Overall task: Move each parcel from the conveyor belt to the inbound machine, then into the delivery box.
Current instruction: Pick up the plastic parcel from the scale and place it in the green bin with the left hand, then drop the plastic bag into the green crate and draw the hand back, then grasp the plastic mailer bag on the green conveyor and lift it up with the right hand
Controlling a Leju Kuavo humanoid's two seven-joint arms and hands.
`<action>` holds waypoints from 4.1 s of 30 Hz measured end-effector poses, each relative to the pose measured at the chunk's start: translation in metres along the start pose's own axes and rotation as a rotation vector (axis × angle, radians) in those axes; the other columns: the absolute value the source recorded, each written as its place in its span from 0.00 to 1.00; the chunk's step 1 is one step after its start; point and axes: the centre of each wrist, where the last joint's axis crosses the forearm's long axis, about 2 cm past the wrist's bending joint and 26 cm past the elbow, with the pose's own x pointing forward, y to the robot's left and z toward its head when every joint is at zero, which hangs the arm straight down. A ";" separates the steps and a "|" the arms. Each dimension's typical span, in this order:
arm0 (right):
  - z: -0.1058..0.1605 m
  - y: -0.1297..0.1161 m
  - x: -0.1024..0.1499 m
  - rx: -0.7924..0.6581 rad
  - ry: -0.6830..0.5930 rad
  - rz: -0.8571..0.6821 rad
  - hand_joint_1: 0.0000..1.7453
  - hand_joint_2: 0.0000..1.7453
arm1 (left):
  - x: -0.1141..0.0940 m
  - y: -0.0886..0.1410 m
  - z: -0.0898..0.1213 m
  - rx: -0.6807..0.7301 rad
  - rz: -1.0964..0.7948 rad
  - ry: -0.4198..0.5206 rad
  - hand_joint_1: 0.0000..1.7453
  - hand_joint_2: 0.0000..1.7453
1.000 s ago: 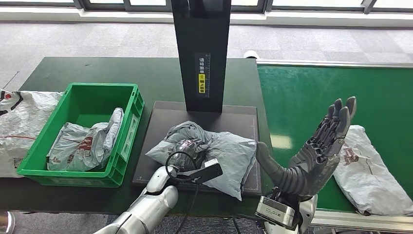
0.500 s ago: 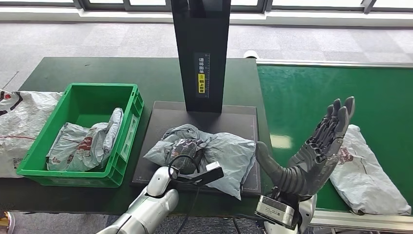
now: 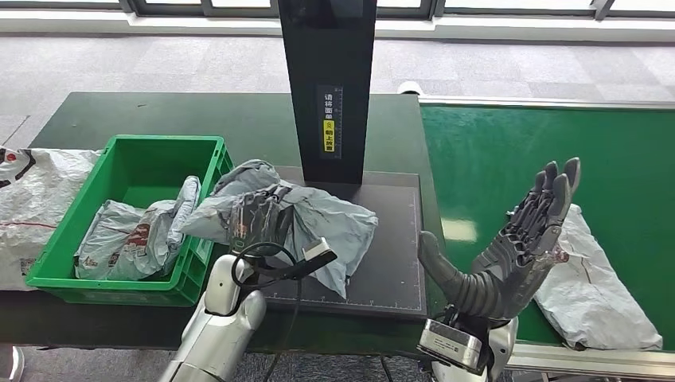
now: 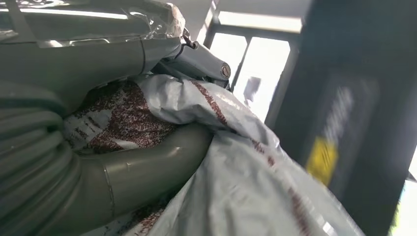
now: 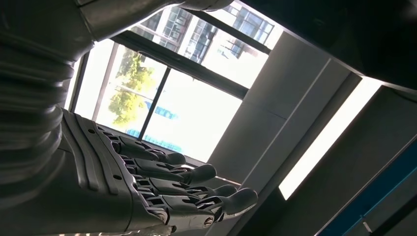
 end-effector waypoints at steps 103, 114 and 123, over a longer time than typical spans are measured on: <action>0.018 -0.015 -0.005 0.024 0.047 0.066 0.00 1.00 | -0.155 0.086 0.046 0.355 -0.081 0.556 0.00 0.00; 0.024 -0.023 -0.011 0.026 0.072 0.103 0.00 1.00 | -0.121 0.108 0.063 0.489 -0.038 0.491 0.00 0.25; 0.039 -0.040 -0.042 0.203 0.203 0.427 0.00 1.00 | -0.109 0.110 0.084 0.651 0.657 0.392 0.00 1.00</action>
